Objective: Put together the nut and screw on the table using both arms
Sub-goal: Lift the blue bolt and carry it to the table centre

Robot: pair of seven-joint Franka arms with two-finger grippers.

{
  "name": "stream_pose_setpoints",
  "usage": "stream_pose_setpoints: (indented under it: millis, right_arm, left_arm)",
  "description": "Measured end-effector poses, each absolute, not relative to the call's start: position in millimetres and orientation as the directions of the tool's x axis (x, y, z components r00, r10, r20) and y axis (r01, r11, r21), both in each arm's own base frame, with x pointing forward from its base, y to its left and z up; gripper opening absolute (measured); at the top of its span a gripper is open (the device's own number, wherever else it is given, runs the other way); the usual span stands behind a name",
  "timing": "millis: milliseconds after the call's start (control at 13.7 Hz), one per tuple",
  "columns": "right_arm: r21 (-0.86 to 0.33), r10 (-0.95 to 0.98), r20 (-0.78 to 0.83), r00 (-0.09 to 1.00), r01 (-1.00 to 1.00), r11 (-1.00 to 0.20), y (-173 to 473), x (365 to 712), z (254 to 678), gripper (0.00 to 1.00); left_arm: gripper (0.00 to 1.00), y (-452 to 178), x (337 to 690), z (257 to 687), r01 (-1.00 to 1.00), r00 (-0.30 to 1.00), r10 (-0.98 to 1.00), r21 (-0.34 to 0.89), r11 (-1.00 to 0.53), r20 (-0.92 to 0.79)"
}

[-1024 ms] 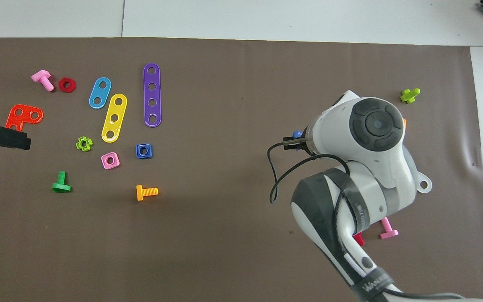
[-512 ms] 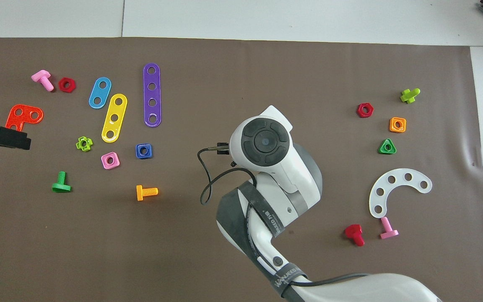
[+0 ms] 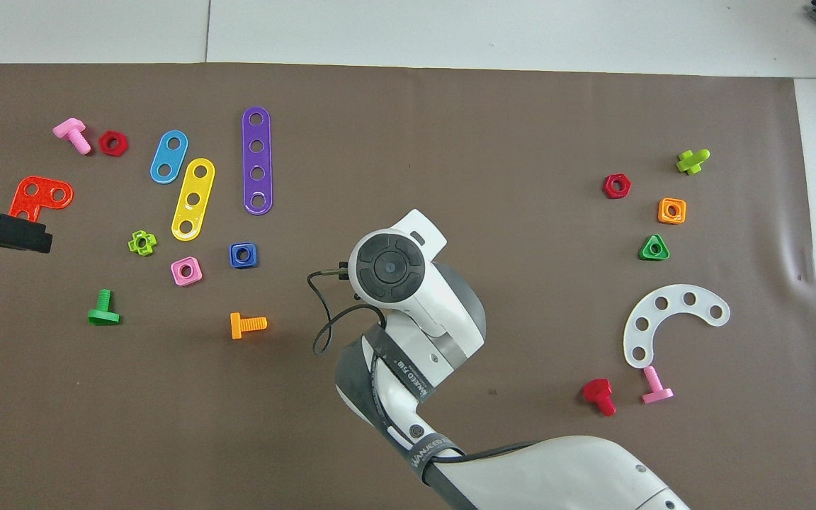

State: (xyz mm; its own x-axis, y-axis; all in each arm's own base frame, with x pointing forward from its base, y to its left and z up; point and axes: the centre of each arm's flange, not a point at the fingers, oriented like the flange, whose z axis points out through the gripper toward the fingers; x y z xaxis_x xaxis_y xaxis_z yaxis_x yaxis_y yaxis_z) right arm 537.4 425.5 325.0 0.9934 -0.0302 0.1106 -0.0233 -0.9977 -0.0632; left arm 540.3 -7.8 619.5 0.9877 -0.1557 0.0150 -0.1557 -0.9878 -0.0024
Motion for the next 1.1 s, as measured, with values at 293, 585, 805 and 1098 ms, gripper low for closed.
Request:
stream_pose_setpoints:
  millis: [293,585,805,1098]
  right_arm:
    - [-0.057,-0.021,0.136,0.991,-0.014,-0.998,420,537,314,0.18]
    - [-0.042,-0.014,0.129,0.992,-0.008,-0.999,416,534,305,0.18]
    - [-0.038,-0.010,0.133,0.991,-0.005,-0.999,415,534,306,0.37]
    - [-0.067,-0.037,0.178,0.983,-0.025,-0.997,402,542,358,0.87]
  left_arm:
    - [1.00,-8,540,620,-0.156,0.988,-0.156,-0.002,-0.988,0.015]
    - [1.00,-8,540,619,-0.156,0.988,-0.156,-0.002,-0.988,0.015]
    - [1.00,-9,540,619,-0.158,0.987,-0.158,-0.002,-0.987,0.014]
    - [1.00,-14,541,619,-0.166,0.986,-0.166,-0.003,-0.986,0.018]
